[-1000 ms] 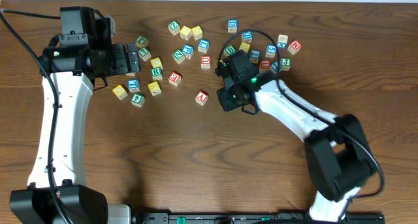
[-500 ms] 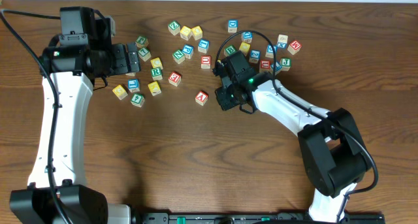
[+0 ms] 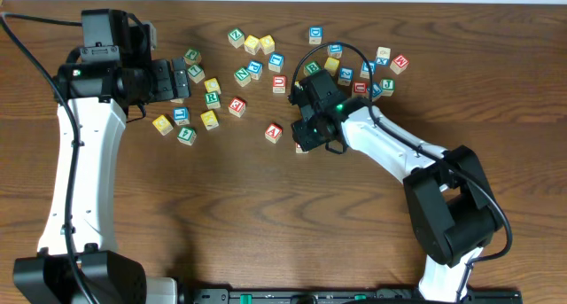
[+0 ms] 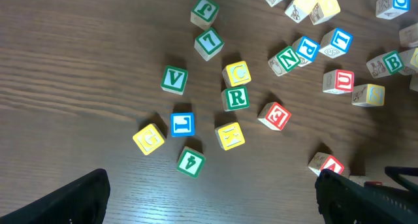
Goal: Spell out AI2
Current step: 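Open the right gripper and lift it toward the pile's right side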
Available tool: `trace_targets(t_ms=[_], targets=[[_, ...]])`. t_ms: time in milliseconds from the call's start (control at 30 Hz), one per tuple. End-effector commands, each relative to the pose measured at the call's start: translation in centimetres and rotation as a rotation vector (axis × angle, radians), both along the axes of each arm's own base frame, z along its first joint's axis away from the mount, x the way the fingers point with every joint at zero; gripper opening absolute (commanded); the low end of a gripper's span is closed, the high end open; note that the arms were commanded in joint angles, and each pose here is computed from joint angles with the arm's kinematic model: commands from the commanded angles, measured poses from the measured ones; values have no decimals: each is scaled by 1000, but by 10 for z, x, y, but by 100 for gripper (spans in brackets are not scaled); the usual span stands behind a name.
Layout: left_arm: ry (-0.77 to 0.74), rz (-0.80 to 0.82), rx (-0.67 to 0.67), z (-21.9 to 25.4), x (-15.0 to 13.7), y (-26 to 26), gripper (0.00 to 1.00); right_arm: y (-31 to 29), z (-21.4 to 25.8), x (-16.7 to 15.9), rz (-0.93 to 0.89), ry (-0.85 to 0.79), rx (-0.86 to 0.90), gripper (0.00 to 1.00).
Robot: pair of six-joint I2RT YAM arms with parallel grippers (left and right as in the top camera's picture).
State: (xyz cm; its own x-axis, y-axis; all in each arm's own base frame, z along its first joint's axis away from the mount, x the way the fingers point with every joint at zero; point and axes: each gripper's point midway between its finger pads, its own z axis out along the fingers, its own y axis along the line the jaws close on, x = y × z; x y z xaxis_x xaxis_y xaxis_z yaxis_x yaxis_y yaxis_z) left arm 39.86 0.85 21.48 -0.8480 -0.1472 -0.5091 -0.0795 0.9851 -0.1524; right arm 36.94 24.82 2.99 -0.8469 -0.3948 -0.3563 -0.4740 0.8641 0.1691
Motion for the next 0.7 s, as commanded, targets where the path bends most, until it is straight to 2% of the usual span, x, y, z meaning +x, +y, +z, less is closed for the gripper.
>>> trace_targets(t_ms=[0, 167, 267, 467, 667], targets=[[4, 3, 1, -1, -1, 1, 100, 8, 40, 25, -2, -61, 33, 45], [3, 3, 1, -1, -1, 0, 100, -8, 73, 60, -135, -138, 27, 47], [4, 3, 1, -1, -1, 1, 100, -44, 80, 86, -342, -200, -25, 49], [4, 3, 1, -1, -1, 1, 100, -82, 70, 121, -516, -237, -1, 49], [4, 3, 1, -1, -1, 1, 100, -100, 52, 145, -594, -256, 26, 45]])
